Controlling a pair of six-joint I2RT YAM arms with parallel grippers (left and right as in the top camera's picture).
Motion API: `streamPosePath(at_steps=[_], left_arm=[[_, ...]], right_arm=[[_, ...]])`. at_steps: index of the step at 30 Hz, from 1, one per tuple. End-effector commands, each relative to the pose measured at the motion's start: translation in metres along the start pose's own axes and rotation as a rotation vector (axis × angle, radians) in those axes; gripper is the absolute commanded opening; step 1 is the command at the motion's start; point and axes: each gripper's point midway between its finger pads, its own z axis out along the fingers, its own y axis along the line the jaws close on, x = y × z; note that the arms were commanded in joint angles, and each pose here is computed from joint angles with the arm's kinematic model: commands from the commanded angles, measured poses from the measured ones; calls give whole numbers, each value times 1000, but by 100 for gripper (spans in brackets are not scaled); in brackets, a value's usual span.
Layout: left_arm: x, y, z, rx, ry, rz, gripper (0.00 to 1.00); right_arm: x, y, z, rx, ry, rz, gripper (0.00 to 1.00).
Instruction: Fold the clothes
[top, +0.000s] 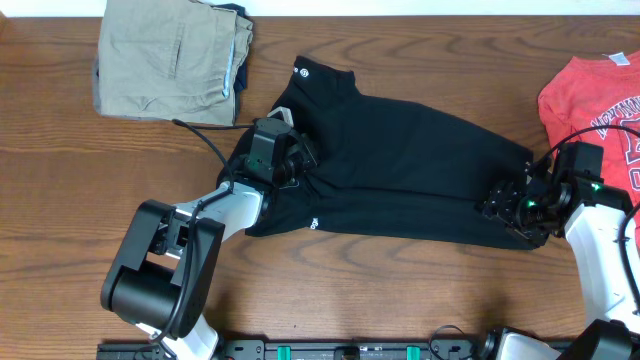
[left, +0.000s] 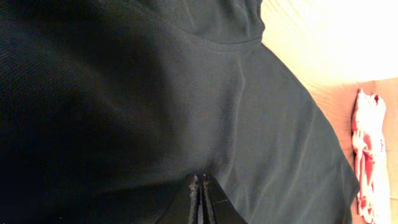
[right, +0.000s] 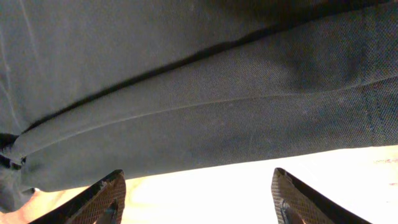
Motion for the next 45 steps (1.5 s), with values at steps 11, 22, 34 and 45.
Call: streamPosePath(at_steps=[11, 22, 34, 45], left_arm=[[20, -11, -26, 20, 121, 126, 61], [27, -21, -98, -75, 142, 126, 62], [80, 45, -68, -283, 334, -143, 62], [78, 36, -48, -197, 336, -136, 61]], right_arm=[[-5, -5, -2, 50, -26, -26, 75], [-6, -5, -2, 48, -29, -27, 75], [3, -11, 8, 53, -12, -10, 76], [15, -20, 23, 60, 12, -3, 77]])
